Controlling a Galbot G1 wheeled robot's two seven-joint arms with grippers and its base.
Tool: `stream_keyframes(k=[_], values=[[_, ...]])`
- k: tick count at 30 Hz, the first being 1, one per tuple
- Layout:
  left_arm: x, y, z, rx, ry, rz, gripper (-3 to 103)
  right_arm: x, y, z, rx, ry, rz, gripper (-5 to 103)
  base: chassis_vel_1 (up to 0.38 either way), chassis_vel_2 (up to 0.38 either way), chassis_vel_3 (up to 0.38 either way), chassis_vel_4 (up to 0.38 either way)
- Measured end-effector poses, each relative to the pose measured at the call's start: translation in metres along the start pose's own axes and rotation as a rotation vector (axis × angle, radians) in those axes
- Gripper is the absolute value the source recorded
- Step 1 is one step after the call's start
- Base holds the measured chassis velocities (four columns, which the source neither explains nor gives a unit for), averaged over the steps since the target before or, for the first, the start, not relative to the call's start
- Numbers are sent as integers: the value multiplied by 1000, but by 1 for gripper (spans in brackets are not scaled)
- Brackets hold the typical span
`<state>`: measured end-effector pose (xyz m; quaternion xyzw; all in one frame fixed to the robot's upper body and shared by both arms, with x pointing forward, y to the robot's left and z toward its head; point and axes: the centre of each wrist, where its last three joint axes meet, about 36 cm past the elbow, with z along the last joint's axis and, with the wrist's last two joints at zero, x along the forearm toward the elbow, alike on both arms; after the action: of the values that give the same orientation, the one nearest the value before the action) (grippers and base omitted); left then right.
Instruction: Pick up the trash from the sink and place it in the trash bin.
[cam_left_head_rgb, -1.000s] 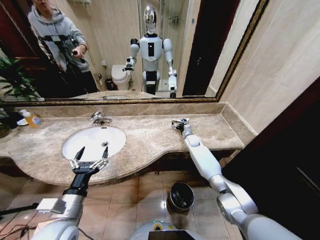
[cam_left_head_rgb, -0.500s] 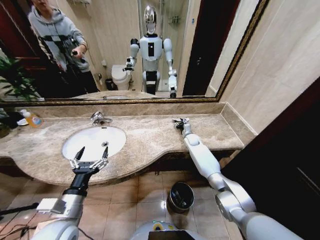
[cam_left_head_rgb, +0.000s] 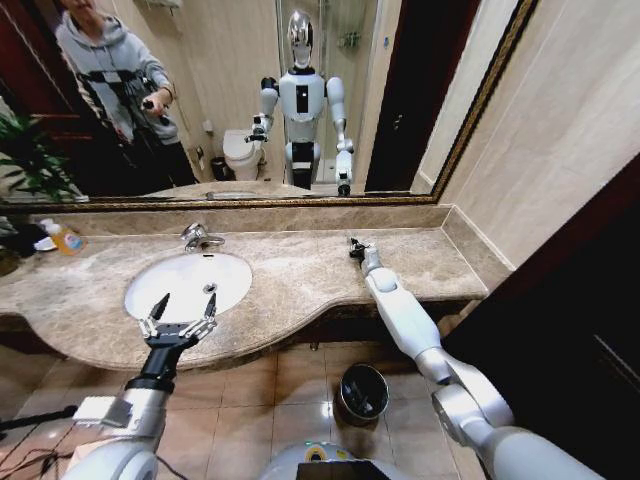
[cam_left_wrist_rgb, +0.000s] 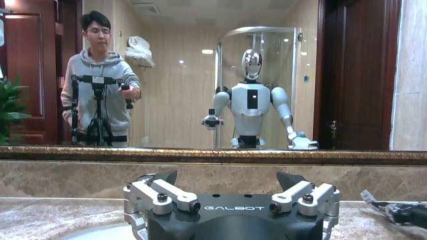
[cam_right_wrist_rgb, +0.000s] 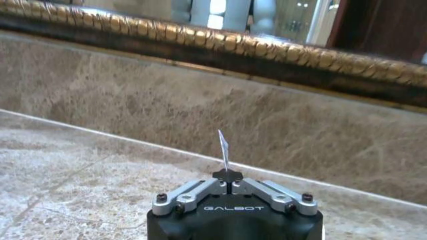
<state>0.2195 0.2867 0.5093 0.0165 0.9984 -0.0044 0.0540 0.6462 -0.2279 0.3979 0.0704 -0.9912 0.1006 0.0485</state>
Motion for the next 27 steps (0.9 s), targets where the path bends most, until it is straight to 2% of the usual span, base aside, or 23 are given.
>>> stream_keyframes(k=[6,10,11,14,21,22,26,27], values=[[0,0,0,0,0,0,100,36,-18,-9,-13,-36,-1,0,0,0,0,0],[0,0,0,0,0,1,100,81,-49,1,13,-114,6,0,0,0,0,0],[0,0,0,0,0,1,100,81,-49,1,13,-114,6,0,0,0,0,0],[0,0,0,0,0,0,100,130,-56,15,-9,-129,-5,0,0,0,0,0],[0,0,0,0,0,0,100,209,-44,5,-71,-185,-22,0,0,0,0,0],[0,0,0,0,0,0,100,209,-44,5,-71,-185,-22,0,0,0,0,0],[0,0,0,0,0,0,100,268,-30,5,-111,-194,-10,0,0,0,0,0],[0,0,0,0,0,0,100,268,-30,5,-111,-194,-10,0,0,0,0,0]])
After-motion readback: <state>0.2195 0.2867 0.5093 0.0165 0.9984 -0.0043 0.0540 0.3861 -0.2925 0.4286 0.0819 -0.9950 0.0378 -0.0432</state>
